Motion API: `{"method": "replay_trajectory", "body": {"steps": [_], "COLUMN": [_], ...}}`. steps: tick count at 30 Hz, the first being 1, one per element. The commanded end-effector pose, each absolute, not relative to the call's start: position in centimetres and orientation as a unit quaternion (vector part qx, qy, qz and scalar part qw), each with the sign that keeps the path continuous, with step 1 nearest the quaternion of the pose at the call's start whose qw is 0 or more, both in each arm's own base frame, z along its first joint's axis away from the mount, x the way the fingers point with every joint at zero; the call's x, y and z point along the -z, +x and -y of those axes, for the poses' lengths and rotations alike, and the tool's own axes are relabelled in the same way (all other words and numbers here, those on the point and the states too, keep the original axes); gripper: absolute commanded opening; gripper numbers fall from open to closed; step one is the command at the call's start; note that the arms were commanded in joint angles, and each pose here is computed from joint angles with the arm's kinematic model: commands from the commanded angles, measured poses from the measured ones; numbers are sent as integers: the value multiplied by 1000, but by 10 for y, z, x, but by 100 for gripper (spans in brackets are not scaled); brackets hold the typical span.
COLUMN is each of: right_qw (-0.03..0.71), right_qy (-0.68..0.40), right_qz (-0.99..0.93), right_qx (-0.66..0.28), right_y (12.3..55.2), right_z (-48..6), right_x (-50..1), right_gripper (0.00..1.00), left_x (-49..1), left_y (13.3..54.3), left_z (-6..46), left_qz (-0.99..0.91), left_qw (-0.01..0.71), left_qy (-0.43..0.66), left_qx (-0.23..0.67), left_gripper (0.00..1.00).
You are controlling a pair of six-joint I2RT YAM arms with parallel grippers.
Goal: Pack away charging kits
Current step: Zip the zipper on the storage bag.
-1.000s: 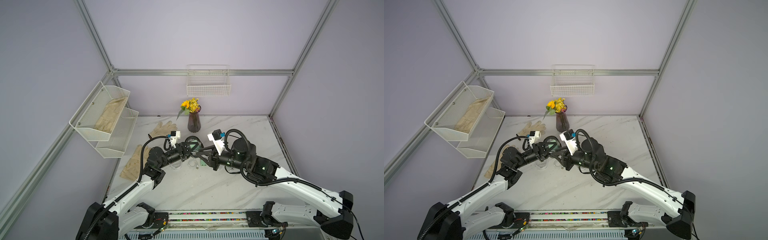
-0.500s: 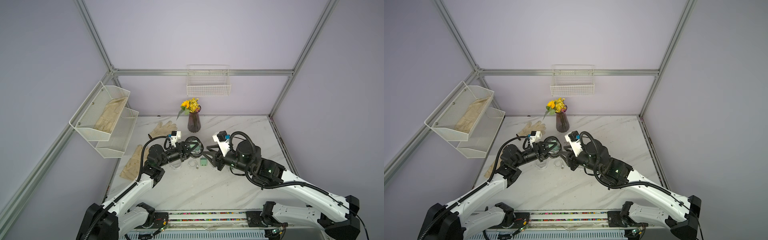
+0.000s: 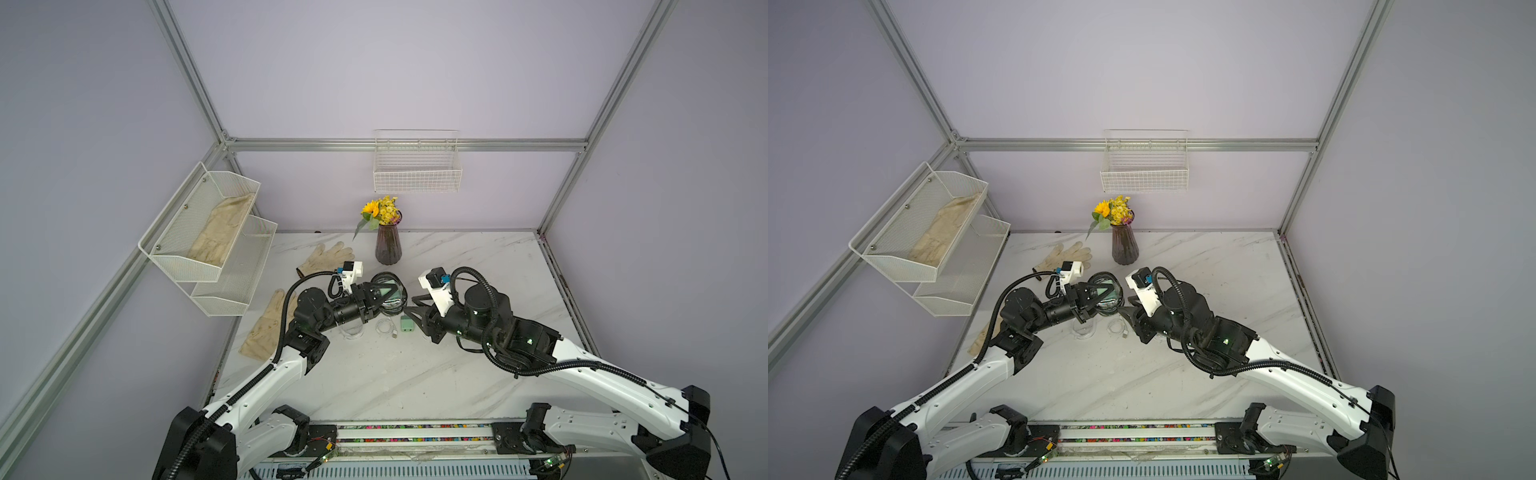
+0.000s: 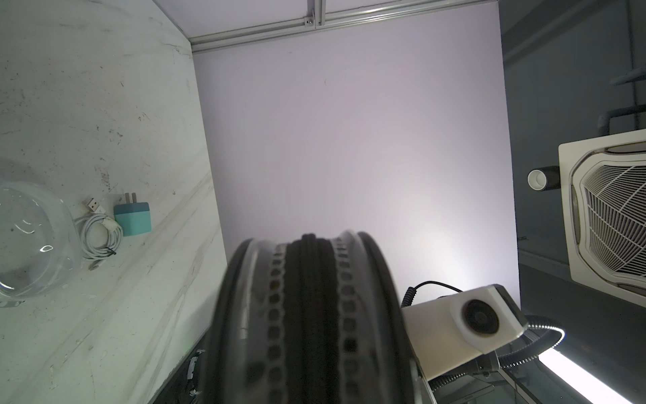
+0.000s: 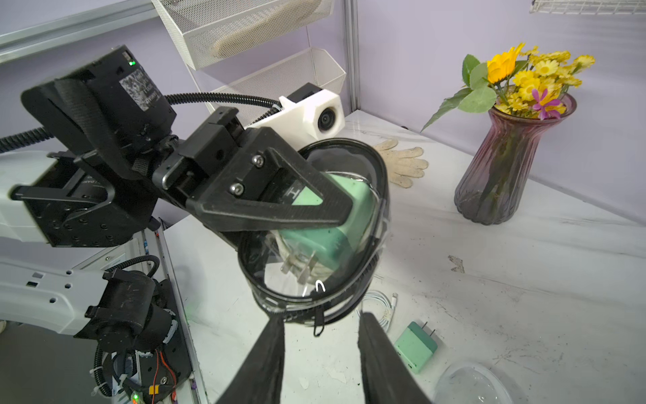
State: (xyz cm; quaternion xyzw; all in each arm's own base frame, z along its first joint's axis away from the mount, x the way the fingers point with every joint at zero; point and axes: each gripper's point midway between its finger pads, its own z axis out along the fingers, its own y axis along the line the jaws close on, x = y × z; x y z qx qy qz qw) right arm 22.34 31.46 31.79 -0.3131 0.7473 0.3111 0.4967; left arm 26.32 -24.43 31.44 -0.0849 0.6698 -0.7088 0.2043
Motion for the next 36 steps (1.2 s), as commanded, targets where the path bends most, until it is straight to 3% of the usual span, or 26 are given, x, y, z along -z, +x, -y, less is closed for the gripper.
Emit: {"method": "replay_trajectory", "body": {"steps": [1,13,22,29,36], "right_qw": [509,516,519,542,568], "right_qy": [-320,-330,-335,-305,-278], "right_qz": [-738,-732,-731,-741,-747], "right_qx": [-306,-299,-291,-254,-206], "right_y": [227,233,233,242,256], "right_z": [-319,-326,-325,-305,-289], "right_x": [-321,-319,-316,-325,-337], "right_gripper": [36,31,0,0,0], "left_x": [-378,-381,-384,-385,-389], "left_y": [256,254,254,252,245], "left_z": [241,242,242,239,237], "left_qz": [-624,-622,-620,-619,-622], "left_qw": [244,240,241,242,239], "left_qy": [-34,-29,-21,-17,2], "left_qx": [741,745,746,747,746], "left_gripper": [32,34,34,34,24]}}
